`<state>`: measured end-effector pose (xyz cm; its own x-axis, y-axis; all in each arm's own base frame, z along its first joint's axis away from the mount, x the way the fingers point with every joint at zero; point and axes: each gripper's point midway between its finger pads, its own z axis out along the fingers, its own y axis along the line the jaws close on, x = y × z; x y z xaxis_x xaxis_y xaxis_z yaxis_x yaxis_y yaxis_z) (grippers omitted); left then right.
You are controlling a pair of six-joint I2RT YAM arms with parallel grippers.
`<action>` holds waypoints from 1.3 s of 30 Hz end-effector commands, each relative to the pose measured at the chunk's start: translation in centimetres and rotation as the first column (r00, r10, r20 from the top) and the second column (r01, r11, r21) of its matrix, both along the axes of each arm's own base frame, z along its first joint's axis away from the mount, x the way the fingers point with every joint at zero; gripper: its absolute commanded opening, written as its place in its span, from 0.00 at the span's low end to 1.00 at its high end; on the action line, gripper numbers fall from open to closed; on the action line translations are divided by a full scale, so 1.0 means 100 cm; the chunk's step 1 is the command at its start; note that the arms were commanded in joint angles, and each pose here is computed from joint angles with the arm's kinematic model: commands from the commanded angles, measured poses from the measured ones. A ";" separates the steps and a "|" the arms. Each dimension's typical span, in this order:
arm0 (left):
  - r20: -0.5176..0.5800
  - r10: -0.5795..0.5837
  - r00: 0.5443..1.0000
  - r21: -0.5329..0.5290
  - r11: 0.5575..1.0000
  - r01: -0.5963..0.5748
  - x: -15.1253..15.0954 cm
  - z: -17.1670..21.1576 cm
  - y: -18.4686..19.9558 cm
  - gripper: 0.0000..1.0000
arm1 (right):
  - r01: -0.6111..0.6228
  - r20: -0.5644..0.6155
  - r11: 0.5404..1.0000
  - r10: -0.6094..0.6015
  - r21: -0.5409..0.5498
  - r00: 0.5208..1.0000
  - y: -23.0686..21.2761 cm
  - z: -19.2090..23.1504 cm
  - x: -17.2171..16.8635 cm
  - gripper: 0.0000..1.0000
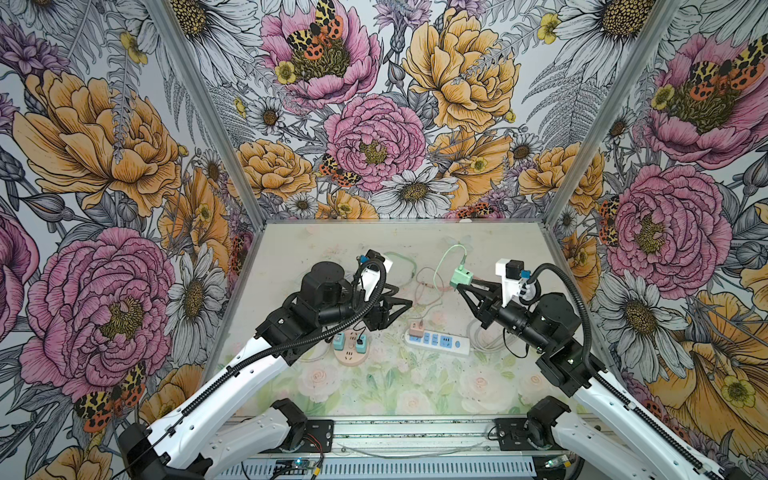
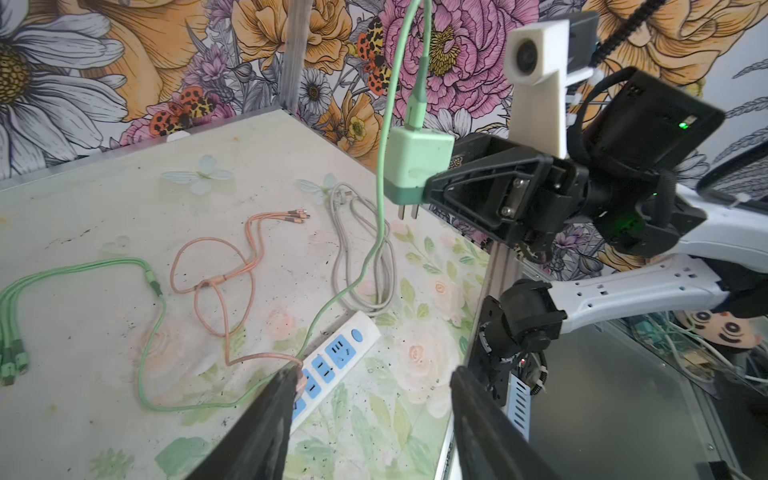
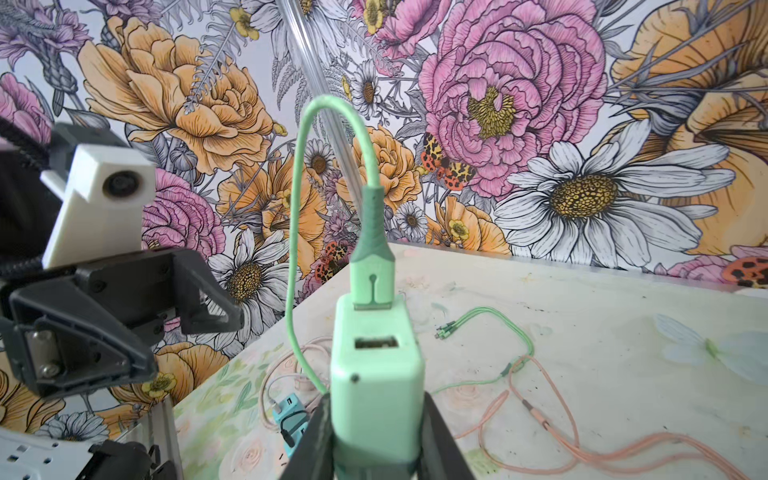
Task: Insert the plug
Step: 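Open the right gripper and draw it back while the left holds the charger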
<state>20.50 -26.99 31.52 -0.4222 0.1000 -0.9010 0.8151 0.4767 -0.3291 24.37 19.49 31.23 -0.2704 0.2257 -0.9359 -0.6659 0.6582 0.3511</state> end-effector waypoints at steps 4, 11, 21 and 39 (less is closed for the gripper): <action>0.206 0.113 0.972 -0.107 0.990 -0.092 -0.017 0.025 -0.028 0.61 | 0.162 -0.137 0.976 -0.143 0.146 0.980 -0.020 0.019 0.018 0.00; 0.367 0.024 0.930 -0.113 0.993 0.019 -0.064 0.020 -0.095 0.62 | 0.197 -0.261 0.946 -0.128 0.256 0.957 -0.019 0.026 0.023 0.00; 0.420 0.190 0.888 -0.170 0.977 -0.129 -0.033 0.017 -0.108 0.63 | 0.155 -0.353 0.936 -0.036 0.316 0.935 -0.007 0.028 0.018 0.00; 0.438 0.293 0.850 -0.190 0.954 -0.231 0.017 0.011 -0.101 0.64 | 0.059 -0.420 0.899 0.143 0.433 0.896 0.015 0.035 0.009 0.00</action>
<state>21.62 -37.09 32.40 0.0164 -0.0845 -0.9963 0.7533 0.6562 -0.0432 25.63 20.70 31.71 -0.6509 0.5269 -0.5466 -0.3513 0.4292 0.8321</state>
